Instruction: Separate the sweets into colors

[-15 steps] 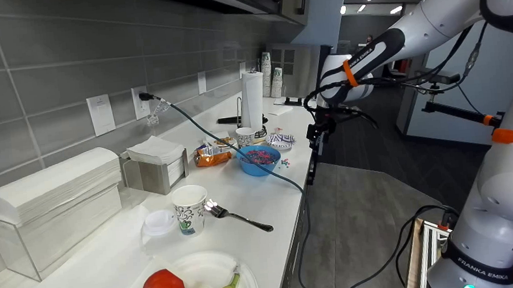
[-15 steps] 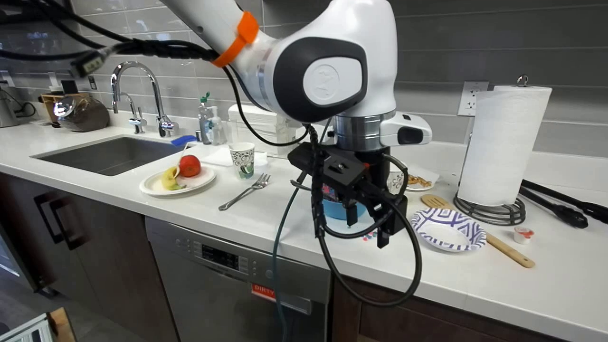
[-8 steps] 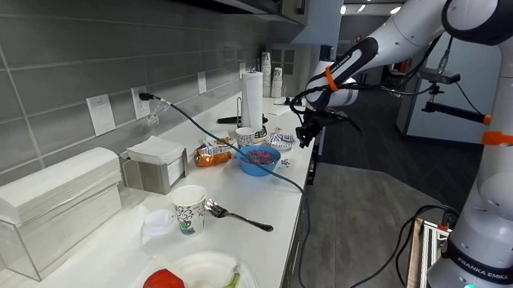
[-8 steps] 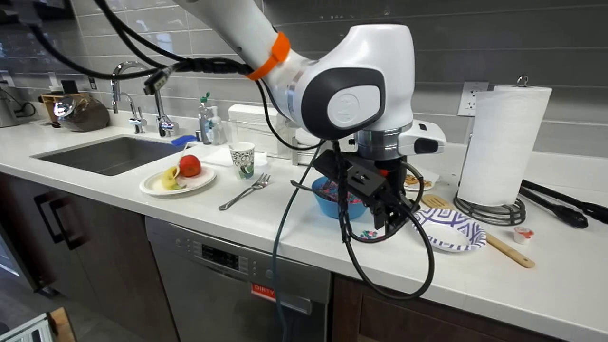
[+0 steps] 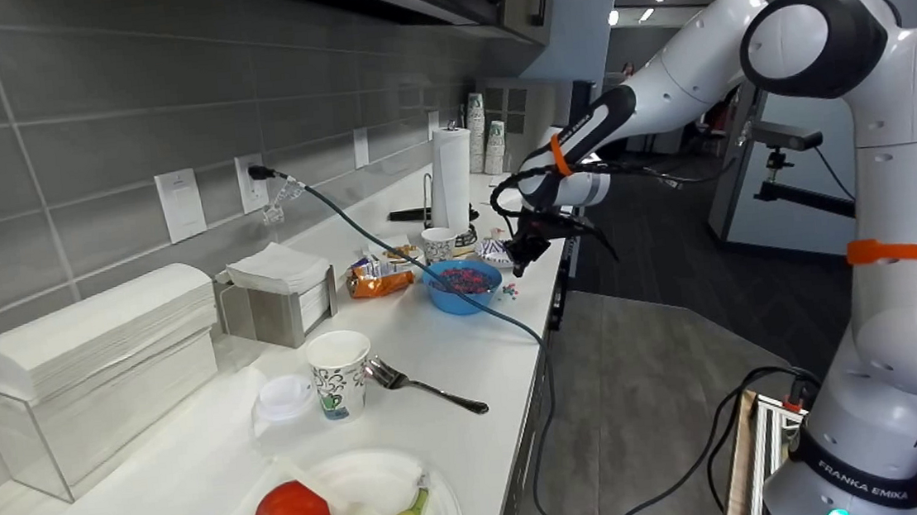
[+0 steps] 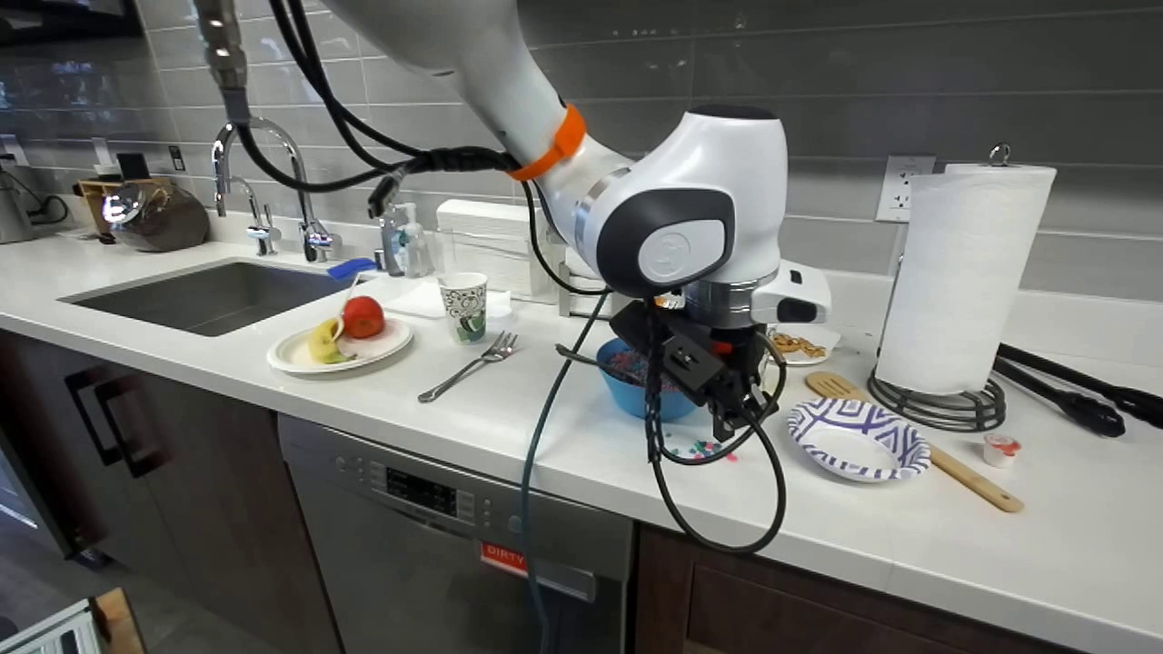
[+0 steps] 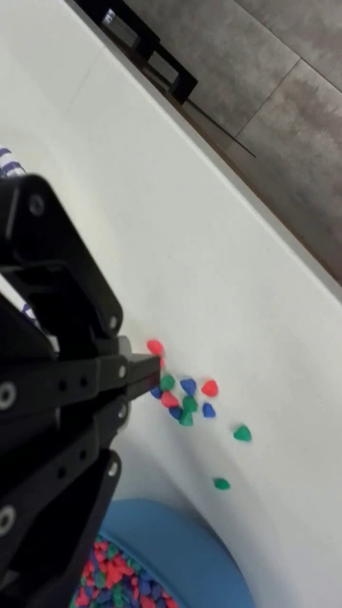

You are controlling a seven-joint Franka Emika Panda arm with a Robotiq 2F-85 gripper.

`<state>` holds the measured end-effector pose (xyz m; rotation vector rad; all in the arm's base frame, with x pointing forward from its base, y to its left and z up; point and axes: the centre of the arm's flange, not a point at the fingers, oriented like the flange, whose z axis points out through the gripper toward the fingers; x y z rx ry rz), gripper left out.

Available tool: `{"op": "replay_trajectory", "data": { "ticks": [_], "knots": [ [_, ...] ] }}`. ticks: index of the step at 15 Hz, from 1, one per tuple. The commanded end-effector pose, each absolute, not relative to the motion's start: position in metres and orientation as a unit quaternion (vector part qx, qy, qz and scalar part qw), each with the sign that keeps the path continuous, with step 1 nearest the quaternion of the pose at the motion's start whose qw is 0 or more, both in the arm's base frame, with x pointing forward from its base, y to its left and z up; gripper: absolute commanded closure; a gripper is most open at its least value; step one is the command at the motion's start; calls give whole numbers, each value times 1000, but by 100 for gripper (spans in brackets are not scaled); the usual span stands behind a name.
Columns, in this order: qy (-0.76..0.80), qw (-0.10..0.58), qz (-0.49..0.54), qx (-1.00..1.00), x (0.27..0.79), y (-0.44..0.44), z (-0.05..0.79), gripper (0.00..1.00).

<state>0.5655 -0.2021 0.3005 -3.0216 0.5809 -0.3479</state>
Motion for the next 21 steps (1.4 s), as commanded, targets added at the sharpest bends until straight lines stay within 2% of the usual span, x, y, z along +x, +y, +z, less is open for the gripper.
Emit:
{"op": "replay_trajectory", "data": {
  "ticks": [1, 21],
  "knots": [
    [202, 42, -128, -970, 583, -201, 288, 100],
    [200, 59, -112, -972, 590, -191, 265, 100]
  ]
}}
